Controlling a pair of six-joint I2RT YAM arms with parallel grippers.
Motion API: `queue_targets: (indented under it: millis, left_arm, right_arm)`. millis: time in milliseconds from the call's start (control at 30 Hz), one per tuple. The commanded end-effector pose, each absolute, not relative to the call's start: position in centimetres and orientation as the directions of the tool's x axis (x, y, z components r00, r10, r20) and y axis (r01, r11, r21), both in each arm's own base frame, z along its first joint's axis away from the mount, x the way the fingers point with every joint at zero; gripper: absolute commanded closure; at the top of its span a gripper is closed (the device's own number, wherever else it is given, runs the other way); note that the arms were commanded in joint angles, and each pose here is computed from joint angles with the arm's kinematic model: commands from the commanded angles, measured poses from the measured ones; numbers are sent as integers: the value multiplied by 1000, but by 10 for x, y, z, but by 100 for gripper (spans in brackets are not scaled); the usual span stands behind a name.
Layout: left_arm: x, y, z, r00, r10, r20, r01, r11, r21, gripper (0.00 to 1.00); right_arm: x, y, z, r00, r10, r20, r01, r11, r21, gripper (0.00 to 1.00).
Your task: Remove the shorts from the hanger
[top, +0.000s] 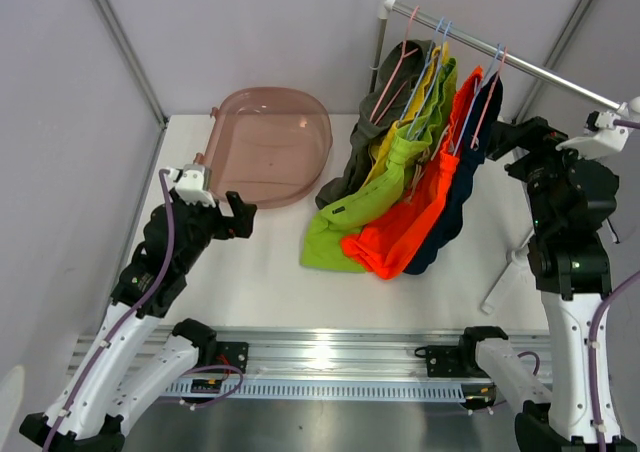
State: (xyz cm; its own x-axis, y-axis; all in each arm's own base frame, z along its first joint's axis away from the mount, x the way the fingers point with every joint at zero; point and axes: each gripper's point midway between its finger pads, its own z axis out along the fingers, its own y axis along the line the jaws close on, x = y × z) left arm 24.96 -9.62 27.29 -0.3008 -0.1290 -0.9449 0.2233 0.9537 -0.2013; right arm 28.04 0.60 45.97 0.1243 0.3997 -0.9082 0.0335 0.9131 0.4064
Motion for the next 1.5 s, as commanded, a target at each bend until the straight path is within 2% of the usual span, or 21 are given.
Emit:
queue_targets:
  millis: [0,633,1000,1067,1100,1200,1367,1467]
  left_arm:
    - [248,-93,279,-274,-118,-955,221,958,-182,1]
    - [248,-91,279,-271,-117,-956,211,961,-177,1]
    - [249,-90,277,-277,-114,-954,205,963,-175,1]
    - [249,-90,276,-279,-113,-954,205,963,-174,1]
    - [249,-91,277,-278,-112,-954,207,963,-173,1]
    - [250,-90,275,-282,-112,-953,204,963,-173,1]
    - [250,-92,274,-287,-109,-952,208,963,-173,1]
    - [250,-92,273,-291,-104,-951,211,963,-170,1]
  right_arm:
    - [289,-2,482,195,374,-907,47,920,390,6]
    - [361,6,433,67,375,-924,75,922,380,10]
    - [381,7,402,6,377,-926,100,921,376,23]
    - [384,6,398,0,377,-926,104,921,375,27]
    - [384,6,398,2,377,-926,108,921,375,37]
    - [386,5,396,5,382,-924,114,918,380,56]
    - [386,7,396,3,383,-924,102,919,381,70]
    - [386,9,398,0,382,-924,88,921,381,91]
